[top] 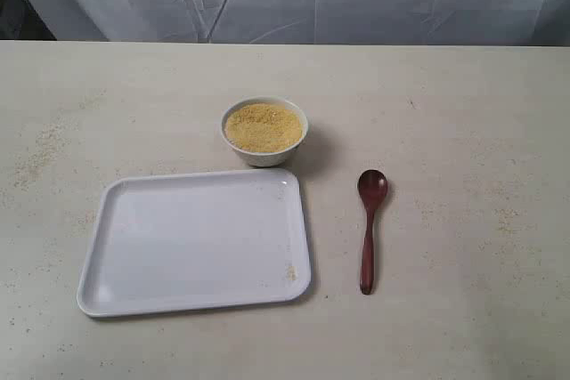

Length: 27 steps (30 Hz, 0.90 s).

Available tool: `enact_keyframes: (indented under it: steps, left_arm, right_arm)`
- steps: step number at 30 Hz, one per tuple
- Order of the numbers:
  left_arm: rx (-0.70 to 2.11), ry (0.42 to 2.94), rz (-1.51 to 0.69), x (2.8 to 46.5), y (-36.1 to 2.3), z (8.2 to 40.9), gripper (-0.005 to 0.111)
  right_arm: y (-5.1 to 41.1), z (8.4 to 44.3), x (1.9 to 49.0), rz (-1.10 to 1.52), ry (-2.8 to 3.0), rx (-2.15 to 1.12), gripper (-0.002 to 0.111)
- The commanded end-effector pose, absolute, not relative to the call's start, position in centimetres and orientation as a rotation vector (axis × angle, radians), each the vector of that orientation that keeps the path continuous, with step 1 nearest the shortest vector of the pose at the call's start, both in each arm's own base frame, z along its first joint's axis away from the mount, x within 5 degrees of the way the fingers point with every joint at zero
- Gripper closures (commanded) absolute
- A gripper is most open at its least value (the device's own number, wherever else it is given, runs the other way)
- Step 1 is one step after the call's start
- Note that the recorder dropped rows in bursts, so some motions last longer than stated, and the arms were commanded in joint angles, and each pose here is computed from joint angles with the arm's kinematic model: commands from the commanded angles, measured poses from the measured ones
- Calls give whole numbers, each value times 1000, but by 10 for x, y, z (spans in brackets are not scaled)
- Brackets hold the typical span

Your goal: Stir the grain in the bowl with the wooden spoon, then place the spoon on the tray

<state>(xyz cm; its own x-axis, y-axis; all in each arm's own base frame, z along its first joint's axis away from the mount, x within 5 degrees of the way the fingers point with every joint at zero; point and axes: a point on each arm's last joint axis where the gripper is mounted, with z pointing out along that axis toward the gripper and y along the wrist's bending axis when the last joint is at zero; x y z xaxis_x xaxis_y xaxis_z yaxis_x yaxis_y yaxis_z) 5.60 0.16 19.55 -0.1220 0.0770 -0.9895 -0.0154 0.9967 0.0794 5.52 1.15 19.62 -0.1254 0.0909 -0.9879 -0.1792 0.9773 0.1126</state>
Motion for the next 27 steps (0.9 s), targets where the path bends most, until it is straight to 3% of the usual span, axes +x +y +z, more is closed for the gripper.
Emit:
enact_keyframes:
  steps: [1, 9, 17, 20, 27]
  left_arm:
    - [53, 1682, 78, 56, 1, 195, 106]
    - [53, 1682, 78, 56, 1, 195, 106]
    - [53, 1682, 78, 56, 1, 195, 106]
    - [53, 1682, 78, 56, 1, 195, 106]
    - [53, 1682, 78, 56, 1, 195, 106]
  right_arm:
    - [11, 196, 55, 223, 1672, -70, 98]
    - [11, 196, 55, 228, 1672, -66, 98]
    - [10, 212, 55, 502, 1506, 205, 98]
    - [9, 240, 50, 475, 1419, 162, 108]
    - [15, 297, 72, 402, 1526, 84, 109]
